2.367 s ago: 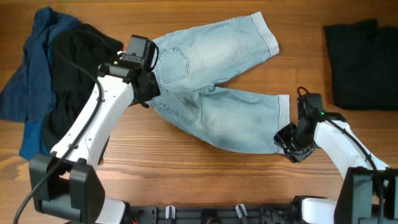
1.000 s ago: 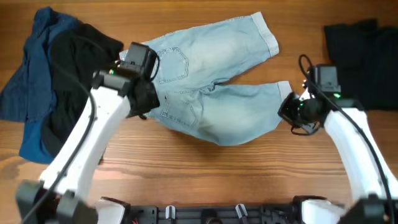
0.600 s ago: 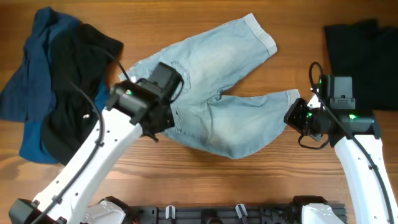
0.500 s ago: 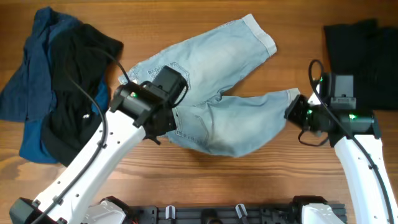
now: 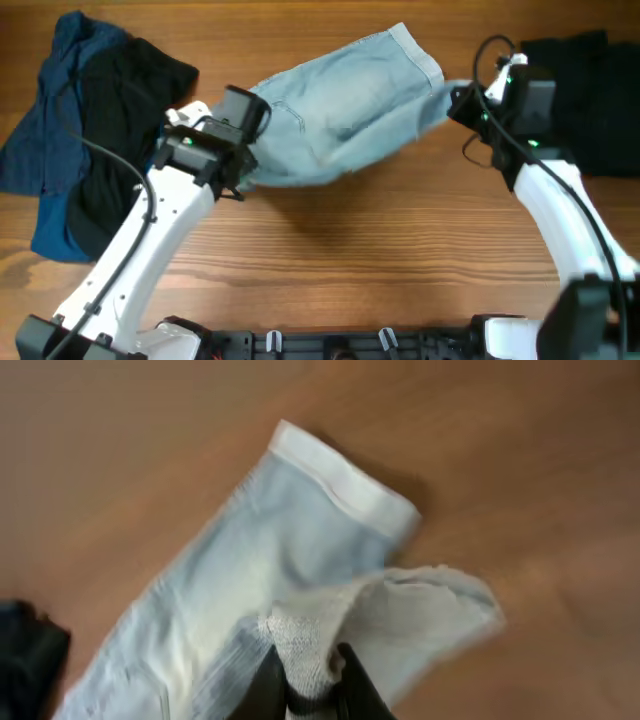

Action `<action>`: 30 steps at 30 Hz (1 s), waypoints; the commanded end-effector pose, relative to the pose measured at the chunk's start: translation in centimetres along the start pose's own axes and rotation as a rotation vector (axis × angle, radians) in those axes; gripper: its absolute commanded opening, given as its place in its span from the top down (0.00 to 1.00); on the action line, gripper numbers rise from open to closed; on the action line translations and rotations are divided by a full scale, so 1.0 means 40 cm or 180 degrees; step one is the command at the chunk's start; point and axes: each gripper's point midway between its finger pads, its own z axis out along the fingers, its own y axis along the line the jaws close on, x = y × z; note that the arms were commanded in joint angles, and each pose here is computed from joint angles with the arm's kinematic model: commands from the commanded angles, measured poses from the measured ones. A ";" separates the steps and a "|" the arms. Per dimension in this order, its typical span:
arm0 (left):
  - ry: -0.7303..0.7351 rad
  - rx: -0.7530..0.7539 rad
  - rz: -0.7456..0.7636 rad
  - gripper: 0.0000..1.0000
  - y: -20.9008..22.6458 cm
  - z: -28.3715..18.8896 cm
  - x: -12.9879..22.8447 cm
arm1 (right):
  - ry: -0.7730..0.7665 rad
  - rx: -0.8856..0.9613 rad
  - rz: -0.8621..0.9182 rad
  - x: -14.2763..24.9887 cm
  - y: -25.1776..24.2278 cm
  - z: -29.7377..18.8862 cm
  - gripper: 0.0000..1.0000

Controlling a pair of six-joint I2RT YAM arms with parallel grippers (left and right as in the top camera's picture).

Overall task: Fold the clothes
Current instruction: 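Lift the right leg hem with the right gripper toward the waistband, then fold the legs over onto the waist with the right gripper, release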

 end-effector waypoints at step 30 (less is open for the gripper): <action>-0.0598 0.0038 -0.0579 0.92 -0.071 0.285 -0.226 | -0.0766 -0.0236 -0.0137 -0.034 0.060 0.265 0.96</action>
